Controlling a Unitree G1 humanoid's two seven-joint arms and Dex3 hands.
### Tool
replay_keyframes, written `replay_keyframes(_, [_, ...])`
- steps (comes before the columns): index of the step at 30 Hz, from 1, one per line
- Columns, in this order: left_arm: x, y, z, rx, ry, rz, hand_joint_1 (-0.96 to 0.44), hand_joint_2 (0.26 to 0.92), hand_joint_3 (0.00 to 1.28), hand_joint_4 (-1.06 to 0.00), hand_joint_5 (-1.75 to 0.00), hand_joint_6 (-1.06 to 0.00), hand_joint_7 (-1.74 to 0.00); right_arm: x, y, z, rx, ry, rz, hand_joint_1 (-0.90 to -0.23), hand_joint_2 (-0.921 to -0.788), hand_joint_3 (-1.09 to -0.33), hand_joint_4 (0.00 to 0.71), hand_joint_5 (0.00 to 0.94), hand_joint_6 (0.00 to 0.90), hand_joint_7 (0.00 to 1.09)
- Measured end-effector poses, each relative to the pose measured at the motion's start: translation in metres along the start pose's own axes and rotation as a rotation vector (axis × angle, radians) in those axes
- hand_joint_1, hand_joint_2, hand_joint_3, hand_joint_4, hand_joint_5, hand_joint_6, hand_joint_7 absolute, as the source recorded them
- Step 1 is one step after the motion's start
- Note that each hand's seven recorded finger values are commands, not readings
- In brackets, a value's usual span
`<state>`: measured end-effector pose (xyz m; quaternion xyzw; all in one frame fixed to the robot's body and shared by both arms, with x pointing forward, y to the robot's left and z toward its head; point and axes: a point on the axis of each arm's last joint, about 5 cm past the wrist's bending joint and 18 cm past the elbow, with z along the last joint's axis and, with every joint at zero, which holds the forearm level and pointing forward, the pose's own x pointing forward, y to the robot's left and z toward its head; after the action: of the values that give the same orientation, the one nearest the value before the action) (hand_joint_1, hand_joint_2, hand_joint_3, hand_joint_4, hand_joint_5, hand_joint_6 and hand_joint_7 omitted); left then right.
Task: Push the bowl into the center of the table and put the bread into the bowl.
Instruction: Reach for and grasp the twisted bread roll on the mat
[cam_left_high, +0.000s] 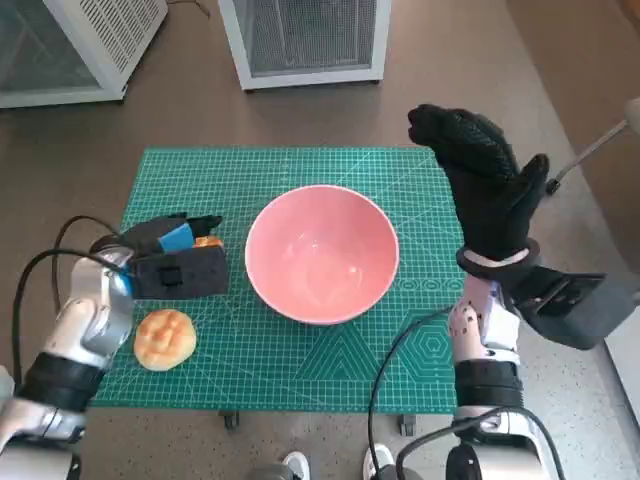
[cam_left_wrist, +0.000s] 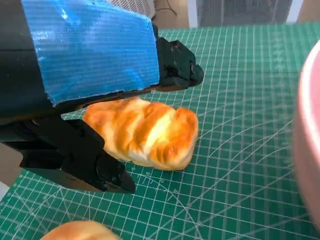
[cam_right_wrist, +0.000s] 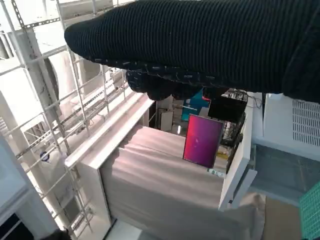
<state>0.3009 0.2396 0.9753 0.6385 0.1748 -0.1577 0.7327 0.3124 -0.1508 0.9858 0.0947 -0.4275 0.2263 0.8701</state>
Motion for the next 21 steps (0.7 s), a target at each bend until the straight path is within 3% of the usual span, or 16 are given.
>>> replay_keyframes(8, [0.009, -0.004, 0.002, 0.053, 0.044, -0.039, 0.04, 0.821, 0.04, -0.26, -0.03, -0.41, -0.06, -0.0012, -0.001, 0.000, 0.000, 0.007, -0.001, -0.609, -0.921, -0.643, 0.244, 0.001, 0.353, 0.04])
replay_keyframes(15, [0.016, -0.002, 0.002, 0.076, 0.082, -0.030, 0.01, 0.863, 0.04, -0.50, -0.07, -0.57, -0.10, -0.0010, -0.001, 0.001, -0.001, 0.005, 0.003, -0.609, -0.921, -0.642, 0.244, 0.001, 0.348, 0.03])
replay_keyframes(16, [0.018, -0.003, 0.001, 0.077, 0.084, -0.024, 0.00, 0.878, 0.04, -0.60, -0.15, -0.63, -0.13, -0.0013, -0.001, 0.001, -0.002, 0.005, 0.002, -0.609, -0.921, -0.642, 0.244, 0.001, 0.348, 0.03])
replay_keyframes(17, [0.019, -0.004, 0.001, 0.079, 0.087, -0.019, 0.00, 0.894, 0.03, -0.64, -0.26, -0.66, -0.18, -0.0014, -0.001, 0.001, -0.003, 0.005, 0.002, -0.609, -0.921, -0.641, 0.244, 0.001, 0.348, 0.03])
replay_keyframes(20, [0.022, -0.006, -0.001, 0.088, 0.096, -0.004, 0.00, 0.912, 0.13, -0.62, -0.98, -0.53, -0.89, -0.0015, -0.001, 0.001, -0.004, 0.003, 0.004, -0.609, -0.921, -0.641, 0.244, 0.001, 0.348, 0.03])
replay_keyframes(21, [0.023, -0.007, -0.003, 0.091, 0.099, -0.001, 0.00, 0.914, 0.14, -0.62, -1.05, -0.52, -0.95, -0.0015, -0.001, 0.001, -0.004, 0.002, 0.004, -0.609, -0.921, -0.640, 0.244, 0.001, 0.348, 0.03])
